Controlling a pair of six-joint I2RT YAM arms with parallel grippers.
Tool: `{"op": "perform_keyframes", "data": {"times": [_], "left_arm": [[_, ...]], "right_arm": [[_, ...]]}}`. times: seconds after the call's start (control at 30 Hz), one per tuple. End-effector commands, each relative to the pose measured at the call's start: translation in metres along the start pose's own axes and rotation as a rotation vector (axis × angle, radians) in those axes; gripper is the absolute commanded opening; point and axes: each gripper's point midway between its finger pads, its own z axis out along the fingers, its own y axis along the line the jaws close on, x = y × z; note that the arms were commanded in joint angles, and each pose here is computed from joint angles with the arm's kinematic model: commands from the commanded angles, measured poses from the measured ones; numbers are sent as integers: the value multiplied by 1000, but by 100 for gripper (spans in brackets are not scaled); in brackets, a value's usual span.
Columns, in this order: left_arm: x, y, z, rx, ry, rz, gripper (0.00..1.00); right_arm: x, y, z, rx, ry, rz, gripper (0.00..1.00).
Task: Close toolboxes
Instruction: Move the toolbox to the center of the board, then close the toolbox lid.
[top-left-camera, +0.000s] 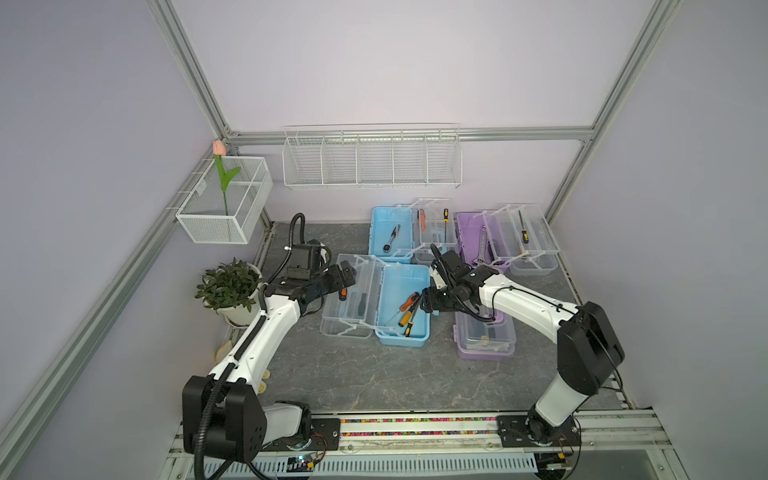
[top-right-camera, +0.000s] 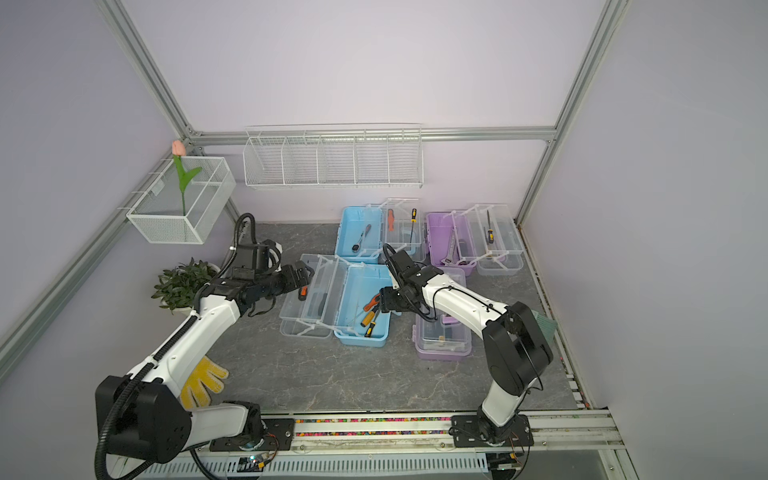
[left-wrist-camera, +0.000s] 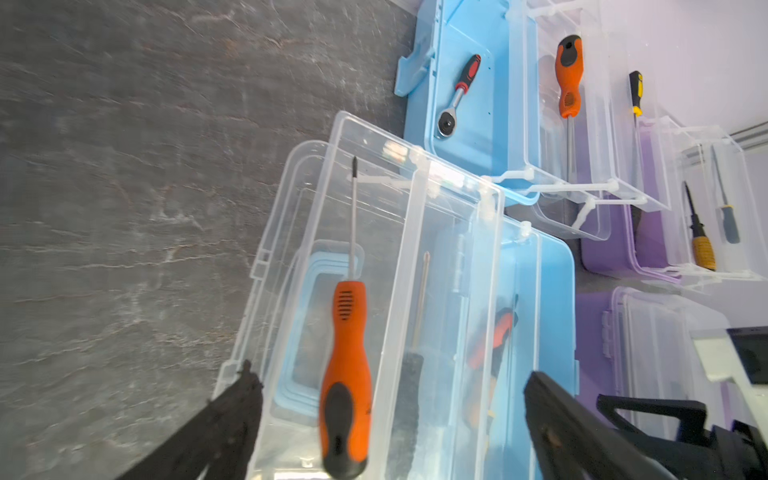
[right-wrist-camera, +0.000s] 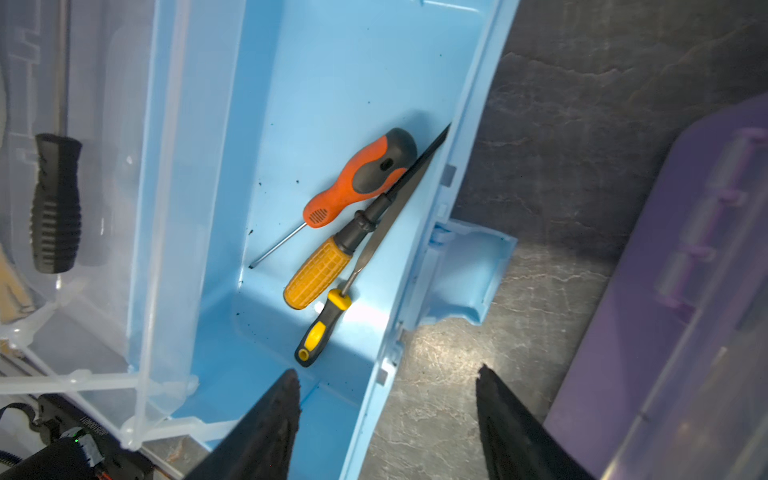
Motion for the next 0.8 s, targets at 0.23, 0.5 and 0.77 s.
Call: {"op": "perform_keyframes", "data": {"times": [0.23,0.5,0.77], "left_arm": [[-17,108,-41,-191,-122,-243,78],[24,123,9,-161,17,-361,65],[60,106,45,29,79,-469,56]], "right_arm": [[-10,-12,19,35,10,19,59],[-16,-11,25,33,6,3,57],[-20,-9,29,13,2,13,57]]}}
